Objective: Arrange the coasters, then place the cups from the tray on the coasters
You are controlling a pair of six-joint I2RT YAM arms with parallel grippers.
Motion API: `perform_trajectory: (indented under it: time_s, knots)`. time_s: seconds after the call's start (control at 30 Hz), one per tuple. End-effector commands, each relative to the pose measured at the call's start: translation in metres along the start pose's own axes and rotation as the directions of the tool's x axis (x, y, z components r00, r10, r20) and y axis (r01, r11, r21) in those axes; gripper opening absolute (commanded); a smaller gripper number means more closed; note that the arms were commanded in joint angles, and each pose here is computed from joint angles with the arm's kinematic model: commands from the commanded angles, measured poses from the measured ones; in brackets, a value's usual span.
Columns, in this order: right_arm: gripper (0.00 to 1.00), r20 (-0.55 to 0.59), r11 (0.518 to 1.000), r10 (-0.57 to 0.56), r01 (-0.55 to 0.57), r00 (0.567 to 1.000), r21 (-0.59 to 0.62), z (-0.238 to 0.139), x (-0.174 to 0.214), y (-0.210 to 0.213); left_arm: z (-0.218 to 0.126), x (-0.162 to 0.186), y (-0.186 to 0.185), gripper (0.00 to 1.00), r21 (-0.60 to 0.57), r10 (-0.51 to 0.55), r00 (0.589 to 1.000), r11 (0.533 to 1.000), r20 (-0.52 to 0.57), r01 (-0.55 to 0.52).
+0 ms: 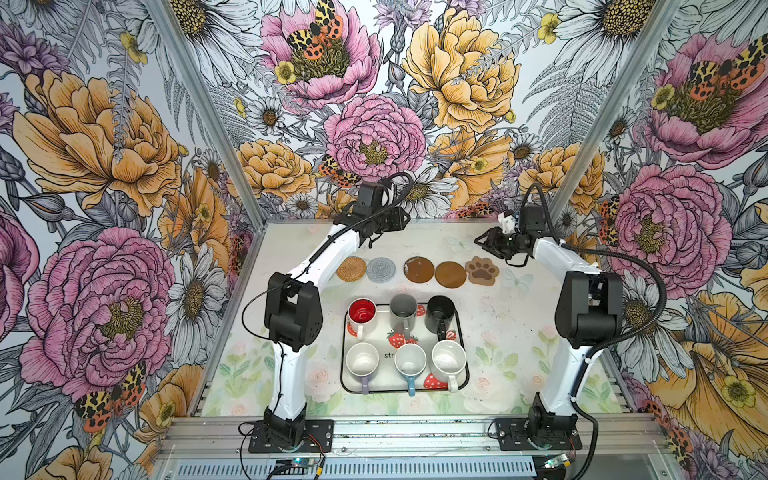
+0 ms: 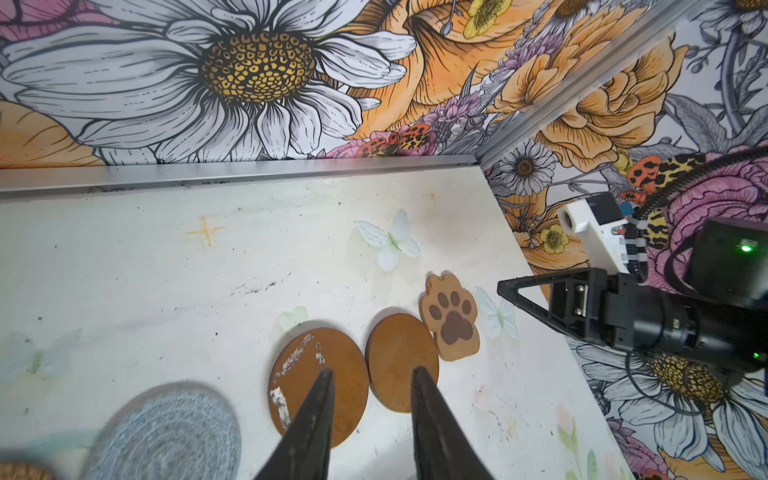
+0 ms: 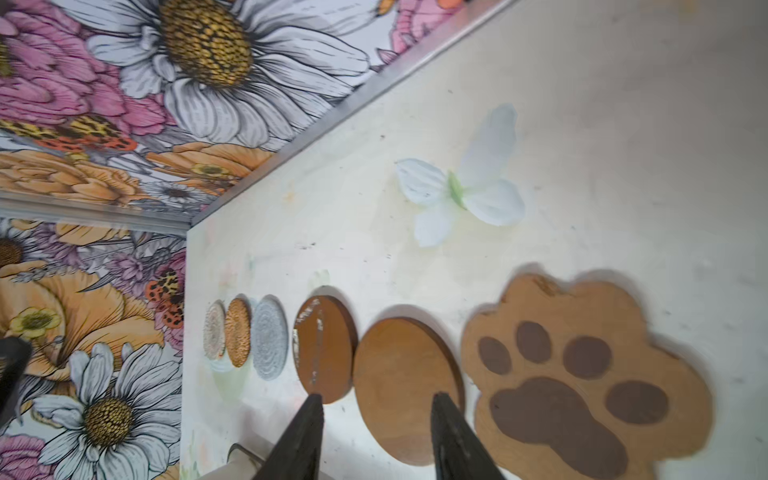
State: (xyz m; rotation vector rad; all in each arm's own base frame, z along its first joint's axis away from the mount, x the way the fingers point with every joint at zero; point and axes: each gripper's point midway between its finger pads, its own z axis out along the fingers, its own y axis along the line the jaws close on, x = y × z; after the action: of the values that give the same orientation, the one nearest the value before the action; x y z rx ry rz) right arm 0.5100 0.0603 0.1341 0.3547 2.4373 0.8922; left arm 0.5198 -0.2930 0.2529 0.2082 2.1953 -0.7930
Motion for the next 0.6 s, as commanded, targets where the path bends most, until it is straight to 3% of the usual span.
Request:
perform_trajectory:
  time_s: [0.0, 0.2, 0.33, 0.57]
  knots:
    - [0.45, 0.022, 0.995, -0.044, 0.042, 0.999, 0.086, -0.012, 0.009, -0.012, -0.024, 0.003, -0.006, 0.34, -0.062, 0.066, 0.997, 0.996, 0.026, -0.065]
    - [0.46, 0.001, 0.989, 0.032, -0.031, 1.0, 0.145, -0.014, 0.024, -0.053, -0.074, 0.021, -0.012, 0.35, -0.147, 0.096, 0.994, 0.985, 0.055, -0.087]
    - [0.46, -0.025, 0.989, 0.059, -0.055, 0.998, 0.134, -0.005, 0.03, -0.058, -0.096, 0.03, -0.015, 0.36, -0.169, 0.099, 0.993, 0.982, 0.071, -0.086]
    - [0.47, -0.028, 0.979, 0.092, -0.085, 0.995, 0.186, -0.001, 0.036, -0.074, -0.111, 0.046, -0.024, 0.36, -0.156, 0.082, 0.993, 0.985, 0.089, -0.068]
